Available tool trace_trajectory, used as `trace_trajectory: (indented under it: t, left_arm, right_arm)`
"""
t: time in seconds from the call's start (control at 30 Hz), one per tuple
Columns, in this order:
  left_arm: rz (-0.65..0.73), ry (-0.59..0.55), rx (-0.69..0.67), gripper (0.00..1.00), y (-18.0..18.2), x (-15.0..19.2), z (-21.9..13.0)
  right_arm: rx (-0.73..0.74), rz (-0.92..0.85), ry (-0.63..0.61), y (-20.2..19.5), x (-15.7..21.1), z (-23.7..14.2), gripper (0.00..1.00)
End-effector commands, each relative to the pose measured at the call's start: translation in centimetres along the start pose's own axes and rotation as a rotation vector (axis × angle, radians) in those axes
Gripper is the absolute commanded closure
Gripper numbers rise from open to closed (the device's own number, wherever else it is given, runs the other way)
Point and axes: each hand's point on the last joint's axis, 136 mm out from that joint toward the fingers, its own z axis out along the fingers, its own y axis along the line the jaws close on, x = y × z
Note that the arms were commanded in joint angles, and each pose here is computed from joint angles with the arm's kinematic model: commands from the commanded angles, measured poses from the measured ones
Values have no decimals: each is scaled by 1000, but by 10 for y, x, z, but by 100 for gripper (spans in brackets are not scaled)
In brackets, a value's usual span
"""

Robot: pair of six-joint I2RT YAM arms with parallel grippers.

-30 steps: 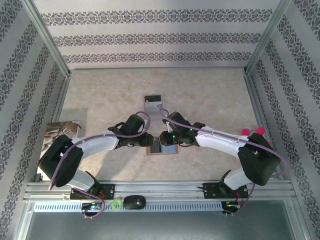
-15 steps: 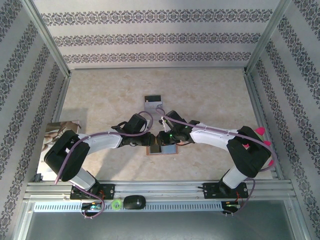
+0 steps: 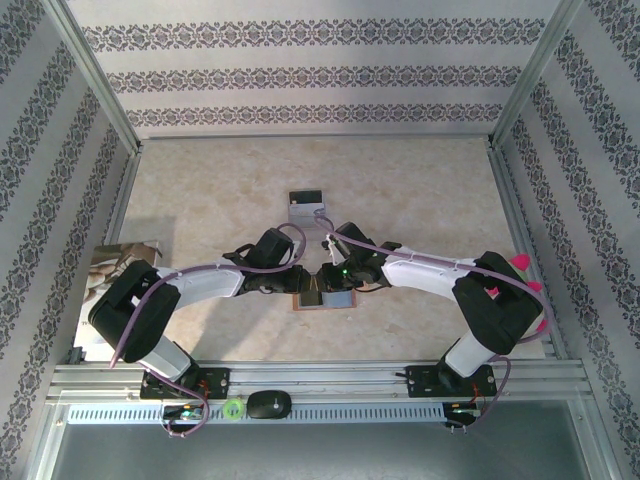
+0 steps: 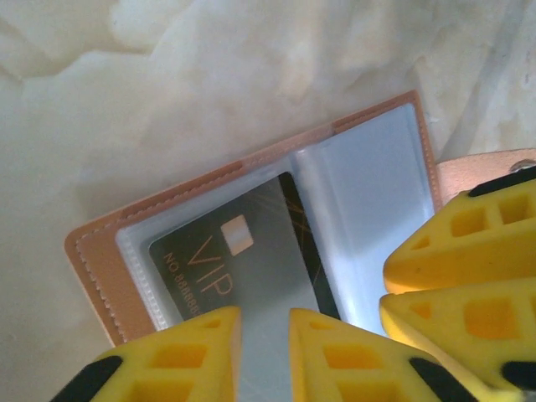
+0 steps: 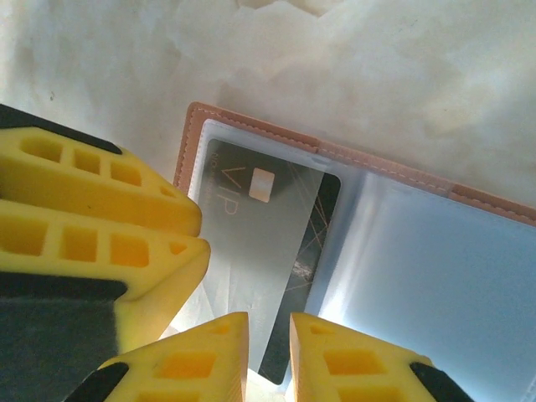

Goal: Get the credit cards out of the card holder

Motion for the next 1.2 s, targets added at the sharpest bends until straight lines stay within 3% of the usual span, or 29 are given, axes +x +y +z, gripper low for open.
trace_trajectory:
  t: [0.0,0.47,1.17]
  left_arm:
    - [-24,54,-61,81,17,17,4]
    - [-54,55,-88,82,31,22,6]
    - [-81,72,-68,85,36,27,10]
  right_arm:
    - [-19,33,26,-3,3,6,78]
    - [-4,80,50,-15,6,18,78]
    - [-102,156,98,-11,10,30,79]
